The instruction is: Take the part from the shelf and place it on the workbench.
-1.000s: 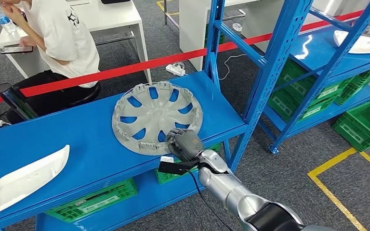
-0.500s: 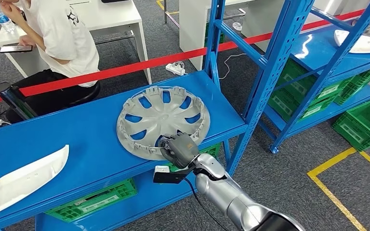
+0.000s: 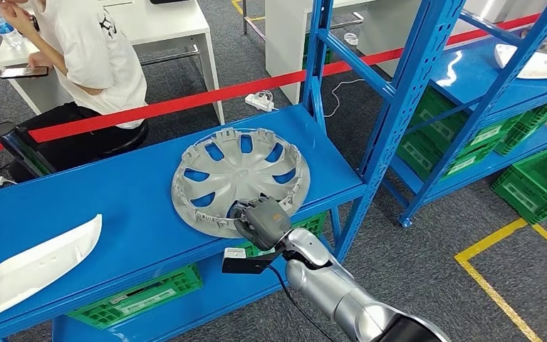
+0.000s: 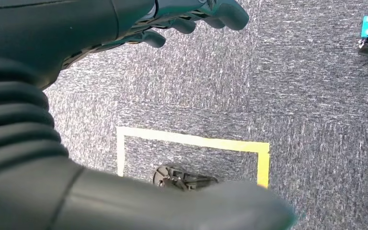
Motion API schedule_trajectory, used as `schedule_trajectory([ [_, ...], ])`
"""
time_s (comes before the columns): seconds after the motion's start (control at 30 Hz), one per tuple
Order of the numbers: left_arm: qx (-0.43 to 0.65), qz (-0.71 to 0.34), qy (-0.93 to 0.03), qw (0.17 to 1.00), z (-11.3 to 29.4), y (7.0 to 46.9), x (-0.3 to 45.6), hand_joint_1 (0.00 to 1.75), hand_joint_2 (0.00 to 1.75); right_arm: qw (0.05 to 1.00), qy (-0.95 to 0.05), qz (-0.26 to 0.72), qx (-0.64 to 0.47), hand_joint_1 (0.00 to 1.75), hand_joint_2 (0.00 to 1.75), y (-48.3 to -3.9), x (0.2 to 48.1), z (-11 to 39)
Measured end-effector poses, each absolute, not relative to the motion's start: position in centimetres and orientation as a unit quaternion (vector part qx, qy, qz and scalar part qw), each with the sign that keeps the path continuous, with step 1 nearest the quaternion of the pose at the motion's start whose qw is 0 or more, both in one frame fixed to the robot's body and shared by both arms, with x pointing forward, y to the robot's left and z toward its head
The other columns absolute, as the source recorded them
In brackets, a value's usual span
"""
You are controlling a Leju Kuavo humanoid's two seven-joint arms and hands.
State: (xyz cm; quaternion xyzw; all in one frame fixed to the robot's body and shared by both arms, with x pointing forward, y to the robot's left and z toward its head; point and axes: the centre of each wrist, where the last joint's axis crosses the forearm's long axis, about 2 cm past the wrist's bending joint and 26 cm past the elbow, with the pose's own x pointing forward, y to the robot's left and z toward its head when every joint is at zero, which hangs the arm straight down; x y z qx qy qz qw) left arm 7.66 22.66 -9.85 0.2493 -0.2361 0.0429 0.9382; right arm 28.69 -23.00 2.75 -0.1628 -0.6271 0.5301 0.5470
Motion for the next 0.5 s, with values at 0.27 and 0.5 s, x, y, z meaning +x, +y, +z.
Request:
schedule_trajectory([
  [0.27,0.256,0.047,-0.227,0.938,-9.9,22.7,7.6,0.00,1.75,0.542,-0.631,0.527,-0.175,1.75,1.75,-22.9,28.8,3.0],
  [0.5,0.258,0.050,-0.224,0.939,-9.9,22.7,7.3,0.00,1.75,0.489,-0.661,0.521,-0.229,1.75,1.75,-22.9,29.6,4.7],
])
